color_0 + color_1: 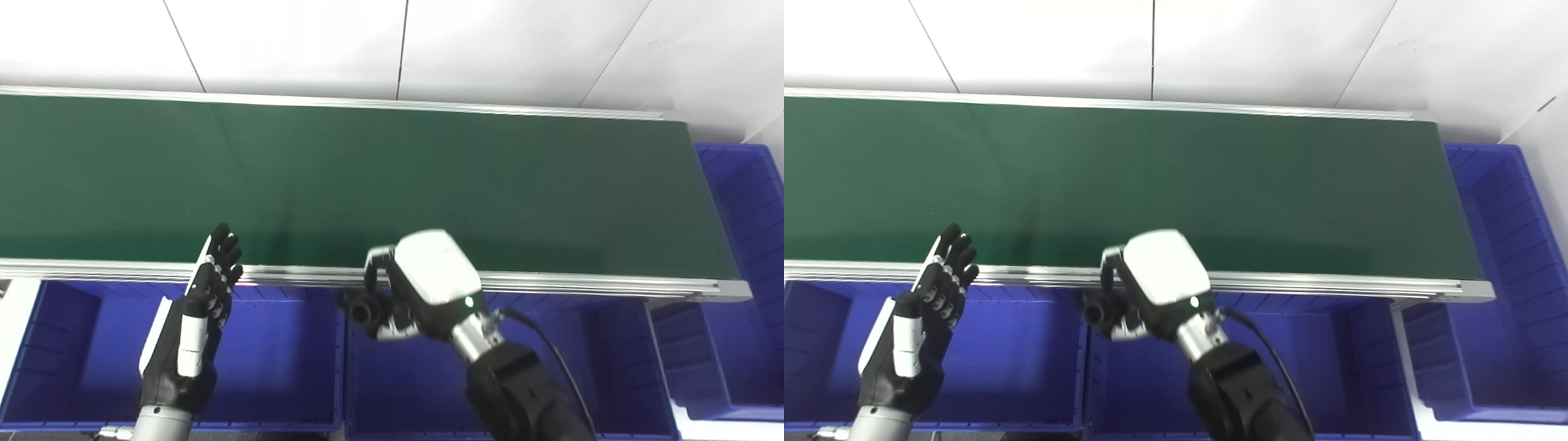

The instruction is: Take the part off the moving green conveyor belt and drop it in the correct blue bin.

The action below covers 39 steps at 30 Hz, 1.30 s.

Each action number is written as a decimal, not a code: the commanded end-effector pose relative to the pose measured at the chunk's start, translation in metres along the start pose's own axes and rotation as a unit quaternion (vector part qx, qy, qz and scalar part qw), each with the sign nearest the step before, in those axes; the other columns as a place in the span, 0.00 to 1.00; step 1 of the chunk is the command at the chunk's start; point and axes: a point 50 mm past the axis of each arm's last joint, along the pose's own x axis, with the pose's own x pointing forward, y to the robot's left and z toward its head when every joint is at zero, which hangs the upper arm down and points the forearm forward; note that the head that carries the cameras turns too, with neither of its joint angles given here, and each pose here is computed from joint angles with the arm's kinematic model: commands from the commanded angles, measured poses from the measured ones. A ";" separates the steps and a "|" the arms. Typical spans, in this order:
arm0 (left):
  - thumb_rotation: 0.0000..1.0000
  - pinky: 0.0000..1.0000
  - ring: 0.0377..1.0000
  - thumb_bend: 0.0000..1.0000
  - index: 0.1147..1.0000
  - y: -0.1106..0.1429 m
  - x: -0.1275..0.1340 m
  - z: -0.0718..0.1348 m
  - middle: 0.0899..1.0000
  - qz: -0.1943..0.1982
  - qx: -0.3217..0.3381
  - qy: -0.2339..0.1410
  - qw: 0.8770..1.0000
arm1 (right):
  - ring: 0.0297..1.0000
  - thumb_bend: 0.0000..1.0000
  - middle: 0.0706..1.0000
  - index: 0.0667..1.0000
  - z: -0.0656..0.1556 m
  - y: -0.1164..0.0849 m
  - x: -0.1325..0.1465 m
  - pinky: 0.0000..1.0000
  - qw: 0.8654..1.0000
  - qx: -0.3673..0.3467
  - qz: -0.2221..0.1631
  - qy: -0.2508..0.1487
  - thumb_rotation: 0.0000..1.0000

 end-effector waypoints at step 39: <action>0.98 1.00 1.00 0.76 1.00 0.000 0.005 0.010 1.00 -0.011 0.008 -0.008 1.000 | 0.55 1.00 0.73 0.77 -0.006 0.028 -0.011 0.37 0.978 -0.060 0.173 0.101 0.82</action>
